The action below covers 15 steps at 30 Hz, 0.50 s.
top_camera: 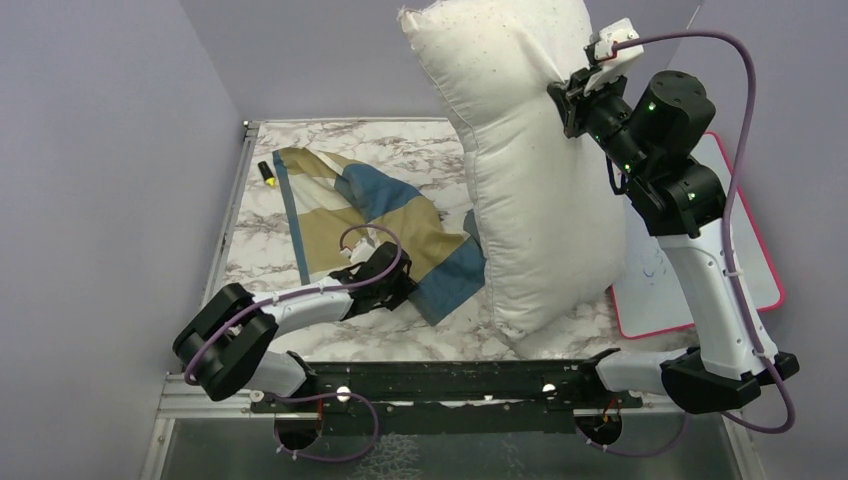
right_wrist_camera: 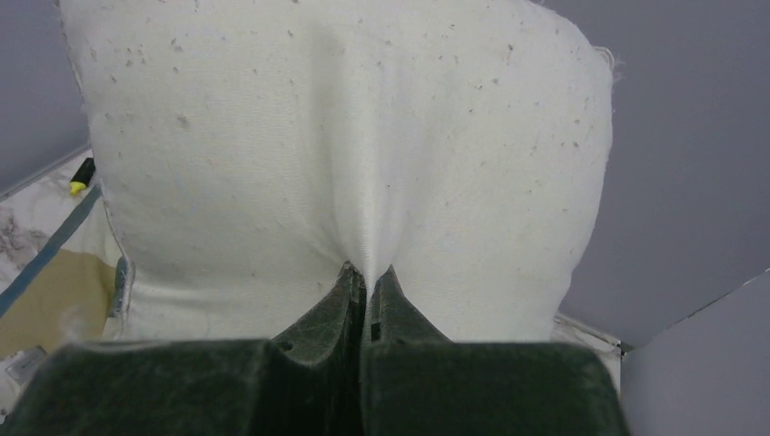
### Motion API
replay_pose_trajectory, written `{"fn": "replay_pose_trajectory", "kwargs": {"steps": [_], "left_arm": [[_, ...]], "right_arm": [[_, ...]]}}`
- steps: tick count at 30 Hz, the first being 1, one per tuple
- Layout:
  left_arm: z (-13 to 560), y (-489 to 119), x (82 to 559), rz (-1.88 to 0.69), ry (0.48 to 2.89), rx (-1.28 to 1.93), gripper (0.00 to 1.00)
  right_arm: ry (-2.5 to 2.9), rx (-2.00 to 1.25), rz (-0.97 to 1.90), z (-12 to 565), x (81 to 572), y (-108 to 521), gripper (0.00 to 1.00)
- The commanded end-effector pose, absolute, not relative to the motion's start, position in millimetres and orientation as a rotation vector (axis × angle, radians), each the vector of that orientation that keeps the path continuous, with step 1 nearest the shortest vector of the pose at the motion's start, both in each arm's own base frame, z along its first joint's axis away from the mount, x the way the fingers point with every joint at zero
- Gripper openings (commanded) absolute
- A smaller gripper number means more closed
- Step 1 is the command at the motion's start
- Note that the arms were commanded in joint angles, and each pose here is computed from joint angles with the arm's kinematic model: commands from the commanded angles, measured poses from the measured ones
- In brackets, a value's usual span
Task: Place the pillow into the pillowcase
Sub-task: Pick up the pillow at the center of the board.
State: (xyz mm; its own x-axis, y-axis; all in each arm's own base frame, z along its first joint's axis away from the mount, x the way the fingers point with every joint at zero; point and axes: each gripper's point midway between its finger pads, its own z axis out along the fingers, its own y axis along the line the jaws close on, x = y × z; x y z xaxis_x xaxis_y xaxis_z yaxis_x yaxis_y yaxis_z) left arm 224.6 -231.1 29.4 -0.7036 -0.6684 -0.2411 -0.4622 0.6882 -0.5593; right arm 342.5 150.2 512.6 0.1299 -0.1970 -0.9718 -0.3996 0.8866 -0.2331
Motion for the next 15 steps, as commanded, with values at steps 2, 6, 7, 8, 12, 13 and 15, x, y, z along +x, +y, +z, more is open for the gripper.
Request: {"fn": "replay_pose_trajectory", "kwargs": {"steps": [2,6,7,8,12,13,15], "left_arm": [[23.1,-242.0,241.6,-0.637,2.442,-0.888,0.36],[21.2,-244.2,240.9,-0.612,2.473,-0.867,0.05],[26.1,-242.7,243.7,-0.607,2.456,-0.864,0.00],[35.5,-242.1,249.0,-0.613,2.423,-0.860,0.00],[108.6,-236.9,300.7,-0.695,2.125,-0.881,0.00],[131.6,-236.6,318.0,-0.729,2.041,-0.878,0.00],[168.7,-235.6,352.9,-0.768,1.918,-0.862,0.00]], "right_arm": [[1.186,-0.403,0.154,594.6,314.2,133.9,0.00],[1.171,-0.398,0.151,600.0,311.0,131.7,0.00],[1.169,-0.401,0.153,601.2,309.9,131.9,0.00],[1.163,-0.404,0.159,603.3,307.8,132.4,0.00],[1.130,-0.397,0.181,614.3,294.5,129.4,0.00],[1.122,-0.392,0.184,617.4,291.0,127.7,0.00],[1.111,-0.383,0.193,623.0,283.2,124.6,0.00]]}}
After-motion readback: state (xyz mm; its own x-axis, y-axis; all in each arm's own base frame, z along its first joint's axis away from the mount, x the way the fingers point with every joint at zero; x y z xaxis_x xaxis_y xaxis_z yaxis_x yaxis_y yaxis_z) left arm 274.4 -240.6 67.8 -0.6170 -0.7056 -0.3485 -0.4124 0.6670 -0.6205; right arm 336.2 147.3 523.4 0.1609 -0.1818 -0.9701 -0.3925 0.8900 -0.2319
